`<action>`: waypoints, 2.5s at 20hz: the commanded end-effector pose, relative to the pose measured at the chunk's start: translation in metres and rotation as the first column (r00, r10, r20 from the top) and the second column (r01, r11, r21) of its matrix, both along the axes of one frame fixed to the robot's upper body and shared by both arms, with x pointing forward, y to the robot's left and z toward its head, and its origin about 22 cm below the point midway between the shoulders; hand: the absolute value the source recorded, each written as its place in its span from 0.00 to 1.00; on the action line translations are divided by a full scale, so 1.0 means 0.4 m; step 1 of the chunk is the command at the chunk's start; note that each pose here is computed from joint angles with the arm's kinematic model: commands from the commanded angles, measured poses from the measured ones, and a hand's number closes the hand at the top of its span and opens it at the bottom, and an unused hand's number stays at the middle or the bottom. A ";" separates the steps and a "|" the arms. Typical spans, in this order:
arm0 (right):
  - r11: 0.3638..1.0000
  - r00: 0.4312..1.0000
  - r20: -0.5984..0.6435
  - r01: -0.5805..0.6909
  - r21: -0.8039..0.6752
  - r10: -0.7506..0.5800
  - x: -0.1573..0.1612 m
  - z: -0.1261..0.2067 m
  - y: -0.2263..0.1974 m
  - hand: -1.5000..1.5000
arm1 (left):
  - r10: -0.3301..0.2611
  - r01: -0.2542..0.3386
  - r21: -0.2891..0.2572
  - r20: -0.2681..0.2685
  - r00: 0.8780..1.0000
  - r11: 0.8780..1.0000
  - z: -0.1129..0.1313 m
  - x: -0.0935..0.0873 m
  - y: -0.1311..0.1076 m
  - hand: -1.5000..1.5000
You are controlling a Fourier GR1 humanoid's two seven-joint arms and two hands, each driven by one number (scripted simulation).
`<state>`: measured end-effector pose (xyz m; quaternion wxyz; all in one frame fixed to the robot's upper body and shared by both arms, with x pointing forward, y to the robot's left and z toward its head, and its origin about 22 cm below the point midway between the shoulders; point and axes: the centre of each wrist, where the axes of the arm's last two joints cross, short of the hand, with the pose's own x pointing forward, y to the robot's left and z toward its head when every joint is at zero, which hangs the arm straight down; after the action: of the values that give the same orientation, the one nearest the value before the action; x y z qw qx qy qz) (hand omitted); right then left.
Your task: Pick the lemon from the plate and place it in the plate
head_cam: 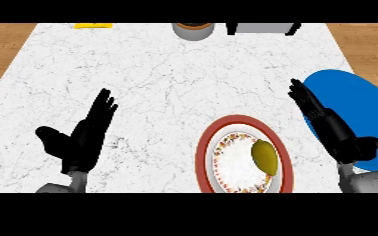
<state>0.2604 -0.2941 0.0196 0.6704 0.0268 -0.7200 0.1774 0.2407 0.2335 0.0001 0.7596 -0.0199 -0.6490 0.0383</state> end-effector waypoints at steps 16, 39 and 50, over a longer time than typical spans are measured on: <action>0.935 0.803 0.505 -0.354 -0.021 0.316 -0.014 -0.094 -0.219 0.00 | -0.004 0.002 0.254 0.006 1.000 0.967 0.031 0.081 0.103 0.50; 0.716 0.787 0.292 -0.252 -0.651 0.543 -0.016 -0.050 -0.072 0.00 | 0.029 -0.026 0.238 -0.011 1.000 0.971 0.048 0.119 0.155 0.50; 0.570 0.810 0.128 -0.281 -0.772 0.573 -0.017 -0.041 -0.071 0.00 | 0.042 -0.040 0.254 -0.001 0.999 0.966 0.078 0.092 0.125 0.50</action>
<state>0.2574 -0.3174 -0.0021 0.4061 -0.0923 -0.6927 0.5889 0.2833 0.2887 0.0222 0.7602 0.0805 -0.6437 -0.0341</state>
